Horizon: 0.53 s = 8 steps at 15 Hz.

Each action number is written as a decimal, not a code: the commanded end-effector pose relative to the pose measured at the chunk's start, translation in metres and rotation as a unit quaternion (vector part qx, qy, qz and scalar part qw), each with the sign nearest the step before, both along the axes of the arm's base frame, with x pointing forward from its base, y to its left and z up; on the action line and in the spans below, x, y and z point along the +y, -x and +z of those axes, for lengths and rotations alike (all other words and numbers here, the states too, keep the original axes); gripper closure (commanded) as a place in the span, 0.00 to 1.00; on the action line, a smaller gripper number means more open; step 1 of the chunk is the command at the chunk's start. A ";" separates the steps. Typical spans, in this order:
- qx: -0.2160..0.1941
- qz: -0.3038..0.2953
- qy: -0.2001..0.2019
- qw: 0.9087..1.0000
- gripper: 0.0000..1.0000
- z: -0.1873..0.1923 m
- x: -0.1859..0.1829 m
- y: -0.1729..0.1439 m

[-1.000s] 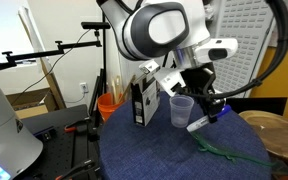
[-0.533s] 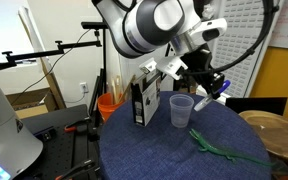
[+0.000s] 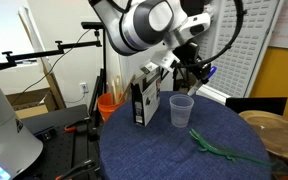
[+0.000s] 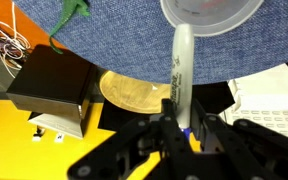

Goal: Place the blue marker inside the clear cup

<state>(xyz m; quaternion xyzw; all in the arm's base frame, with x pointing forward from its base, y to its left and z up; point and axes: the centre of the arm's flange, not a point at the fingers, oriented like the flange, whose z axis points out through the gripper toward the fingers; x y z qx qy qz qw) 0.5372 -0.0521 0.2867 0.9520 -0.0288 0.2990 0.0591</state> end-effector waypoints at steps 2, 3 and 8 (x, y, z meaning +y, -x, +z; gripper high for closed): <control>-0.018 0.024 -0.034 0.999 0.95 -0.004 0.017 0.013; -0.018 0.027 -0.037 0.999 0.95 -0.007 0.020 0.015; -0.022 0.026 -0.058 0.998 0.95 -0.015 0.017 0.032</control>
